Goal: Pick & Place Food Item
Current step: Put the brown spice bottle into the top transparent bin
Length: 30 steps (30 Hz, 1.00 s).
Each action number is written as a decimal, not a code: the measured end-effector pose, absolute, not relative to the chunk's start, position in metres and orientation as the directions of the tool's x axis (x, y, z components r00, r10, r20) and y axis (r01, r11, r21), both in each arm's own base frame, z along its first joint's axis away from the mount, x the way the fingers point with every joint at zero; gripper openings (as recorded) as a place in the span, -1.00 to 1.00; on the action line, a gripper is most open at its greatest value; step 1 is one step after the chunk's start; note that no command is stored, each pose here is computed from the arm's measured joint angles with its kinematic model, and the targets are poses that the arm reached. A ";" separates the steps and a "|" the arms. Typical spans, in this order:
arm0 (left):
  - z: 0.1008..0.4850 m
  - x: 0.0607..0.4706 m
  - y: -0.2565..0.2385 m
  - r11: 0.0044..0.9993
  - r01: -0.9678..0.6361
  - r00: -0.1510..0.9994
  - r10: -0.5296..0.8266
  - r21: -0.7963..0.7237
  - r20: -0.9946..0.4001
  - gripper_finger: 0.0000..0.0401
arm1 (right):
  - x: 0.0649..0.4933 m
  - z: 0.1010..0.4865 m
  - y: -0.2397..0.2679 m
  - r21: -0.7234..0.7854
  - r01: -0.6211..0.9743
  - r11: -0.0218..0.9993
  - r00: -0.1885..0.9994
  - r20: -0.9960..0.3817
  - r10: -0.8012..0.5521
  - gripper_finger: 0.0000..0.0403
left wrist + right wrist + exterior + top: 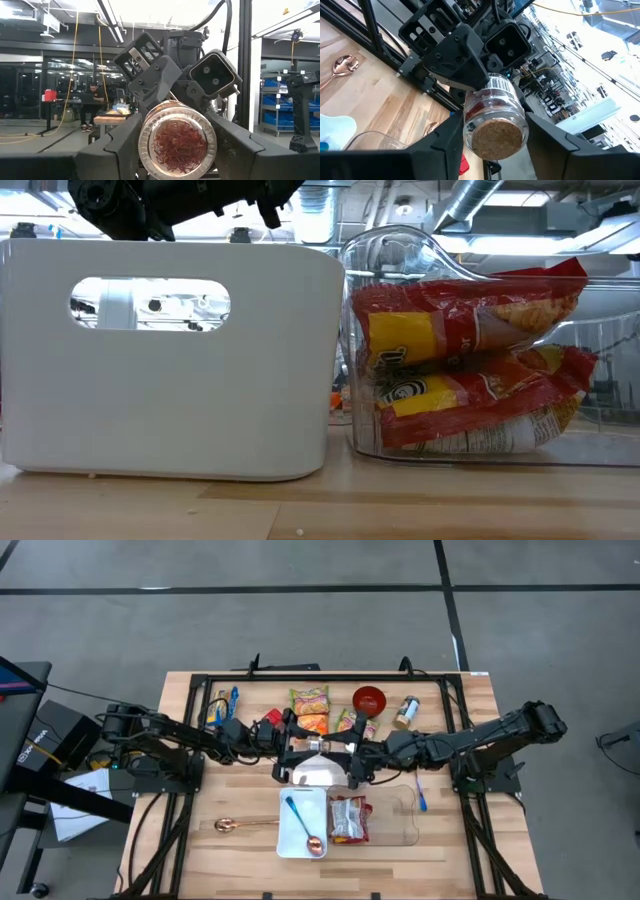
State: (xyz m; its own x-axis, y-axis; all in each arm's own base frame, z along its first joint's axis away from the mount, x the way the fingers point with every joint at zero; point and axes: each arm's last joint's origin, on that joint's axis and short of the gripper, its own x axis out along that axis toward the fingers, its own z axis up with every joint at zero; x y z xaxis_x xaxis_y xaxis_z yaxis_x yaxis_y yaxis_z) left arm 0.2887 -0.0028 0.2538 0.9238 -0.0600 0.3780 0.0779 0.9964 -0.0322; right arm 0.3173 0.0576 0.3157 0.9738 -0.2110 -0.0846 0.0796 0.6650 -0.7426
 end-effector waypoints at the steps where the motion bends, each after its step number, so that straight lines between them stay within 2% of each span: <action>1: 0.254 0.289 -0.003 0.996 0.077 0.925 -0.060 -0.032 0.376 -0.04 | 0.317 0.316 0.058 -0.743 0.078 0.665 0.974 -0.085 -0.209 -0.16; 4: 0.253 0.289 -0.003 0.997 0.071 0.926 -0.059 -0.019 0.372 0.00 | 0.317 0.316 0.059 -0.745 0.074 0.663 0.975 -0.086 -0.206 -0.16; 17: 0.249 0.291 0.000 0.996 -0.024 0.944 -0.005 0.081 0.331 0.50 | 0.314 0.319 0.058 -0.731 0.116 0.673 0.965 -0.077 -0.250 -0.16; 22: 0.246 0.289 0.004 0.978 -0.099 0.971 0.056 0.181 0.232 0.56 | 0.305 0.325 0.057 -0.709 0.128 0.693 0.960 -0.088 -0.267 -0.15; 30: 0.259 0.265 0.003 0.923 -0.200 0.979 0.198 0.329 0.040 0.54 | 0.290 0.325 0.053 -0.682 0.070 0.728 0.942 -0.195 -0.274 -0.14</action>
